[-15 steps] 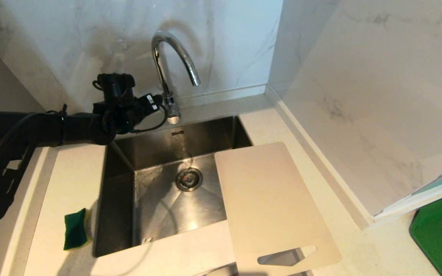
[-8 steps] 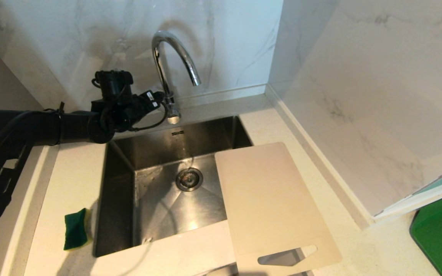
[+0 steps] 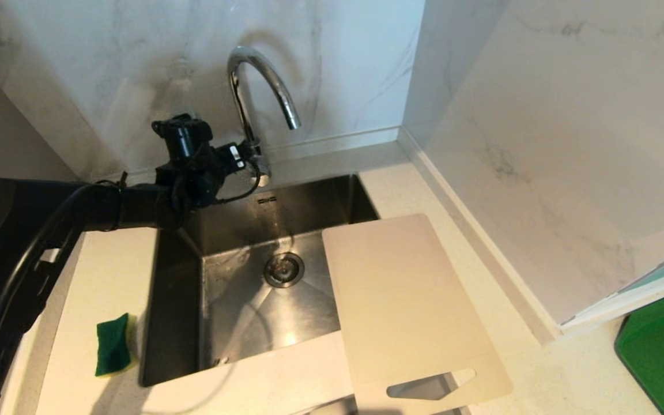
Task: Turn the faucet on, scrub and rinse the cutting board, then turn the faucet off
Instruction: Turn on the tap
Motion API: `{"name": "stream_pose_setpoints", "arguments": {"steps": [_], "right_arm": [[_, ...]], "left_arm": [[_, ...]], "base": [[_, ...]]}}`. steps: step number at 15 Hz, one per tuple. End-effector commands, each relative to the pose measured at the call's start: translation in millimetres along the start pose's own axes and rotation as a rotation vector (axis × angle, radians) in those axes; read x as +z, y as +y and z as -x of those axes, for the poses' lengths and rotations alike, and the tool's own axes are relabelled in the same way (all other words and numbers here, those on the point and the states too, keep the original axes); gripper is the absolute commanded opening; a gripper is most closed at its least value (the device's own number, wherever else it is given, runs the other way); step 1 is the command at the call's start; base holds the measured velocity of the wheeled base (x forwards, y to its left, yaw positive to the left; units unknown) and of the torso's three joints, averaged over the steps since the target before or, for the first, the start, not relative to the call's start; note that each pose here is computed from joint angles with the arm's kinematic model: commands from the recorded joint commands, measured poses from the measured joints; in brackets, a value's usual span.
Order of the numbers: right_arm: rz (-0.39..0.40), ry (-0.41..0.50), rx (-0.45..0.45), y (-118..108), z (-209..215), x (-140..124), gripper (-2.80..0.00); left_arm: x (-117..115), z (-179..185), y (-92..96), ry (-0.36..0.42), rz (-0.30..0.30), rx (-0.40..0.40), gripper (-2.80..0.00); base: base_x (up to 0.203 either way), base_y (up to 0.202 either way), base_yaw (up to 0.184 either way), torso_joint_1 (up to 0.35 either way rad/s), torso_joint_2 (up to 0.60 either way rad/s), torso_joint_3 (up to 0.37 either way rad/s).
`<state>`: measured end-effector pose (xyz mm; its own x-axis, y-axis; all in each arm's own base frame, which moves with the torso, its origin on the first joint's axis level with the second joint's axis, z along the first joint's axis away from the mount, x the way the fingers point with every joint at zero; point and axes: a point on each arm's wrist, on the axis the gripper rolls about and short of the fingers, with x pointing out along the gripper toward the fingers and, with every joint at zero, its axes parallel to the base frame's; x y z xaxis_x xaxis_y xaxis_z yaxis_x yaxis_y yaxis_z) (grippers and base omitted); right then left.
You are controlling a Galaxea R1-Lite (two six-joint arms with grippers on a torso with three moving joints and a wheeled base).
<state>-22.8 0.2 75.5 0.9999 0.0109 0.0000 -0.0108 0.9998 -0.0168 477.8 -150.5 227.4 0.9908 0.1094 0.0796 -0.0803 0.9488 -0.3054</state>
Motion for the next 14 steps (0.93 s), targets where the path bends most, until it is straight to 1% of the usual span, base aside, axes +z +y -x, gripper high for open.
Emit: {"name": "stream_pose_setpoints", "arguments": {"steps": [1, 4, 6, 7, 8, 9, 11, 14], "right_arm": [[0.002, 0.000, 0.003, 0.1, 0.0, 0.0, -2.80], [0.008, 0.000, 0.003, 0.1, 0.0, 0.0, -2.80], [0.008, 0.000, 0.003, 0.1, 0.0, 0.0, -2.80], [0.008, 0.000, 0.003, 0.1, 0.0, 0.0, -2.80], [0.006, 0.000, 0.003, 0.1, 0.0, 0.0, -2.80], [0.006, 0.000, 0.003, 0.1, 0.0, 0.0, -2.80], [0.006, 0.000, 0.003, 0.1, 0.0, 0.0, -2.80], [0.006, 0.000, 0.003, 0.1, 0.0, 0.0, -2.80]], "left_arm": [[-5.4, -2.6, 2.3, 0.007, -0.004, 0.007, 0.00], [-7.0, -4.0, 4.4, 0.010, -0.009, 0.013, 0.00], [-5.7, -7.9, 13.3, 0.013, -0.018, 0.035, 0.00], [-8.8, -9.5, 15.5, 0.020, -0.021, 0.042, 0.00], [-17.8, -12.9, 18.8, 0.034, -0.029, 0.056, 0.00], [-21.0, -16.8, 26.4, 0.040, -0.036, 0.084, 0.00], [-23.8, -19.6, 35.8, 0.075, -0.055, 0.116, 0.00], [-20.9, -18.0, 34.1, 0.071, -0.047, 0.114, 0.00]], "base": [[0.000, 0.000, 0.000, 0.000, 0.00, 0.000], [0.000, 0.000, 0.000, 0.000, 0.00, 0.000], [0.000, 0.000, 0.000, 0.000, 0.00, 0.000], [0.000, 0.000, 0.000, 0.000, 0.00, 0.000], [0.000, 0.000, 0.000, 0.000, 0.00, 0.000], [0.000, 0.000, 0.000, 0.000, 0.00, 0.000], [0.000, 0.000, 0.000, 0.000, 0.00, 0.000], [0.000, 0.000, 0.000, 0.000, 0.00, 0.000]]}}
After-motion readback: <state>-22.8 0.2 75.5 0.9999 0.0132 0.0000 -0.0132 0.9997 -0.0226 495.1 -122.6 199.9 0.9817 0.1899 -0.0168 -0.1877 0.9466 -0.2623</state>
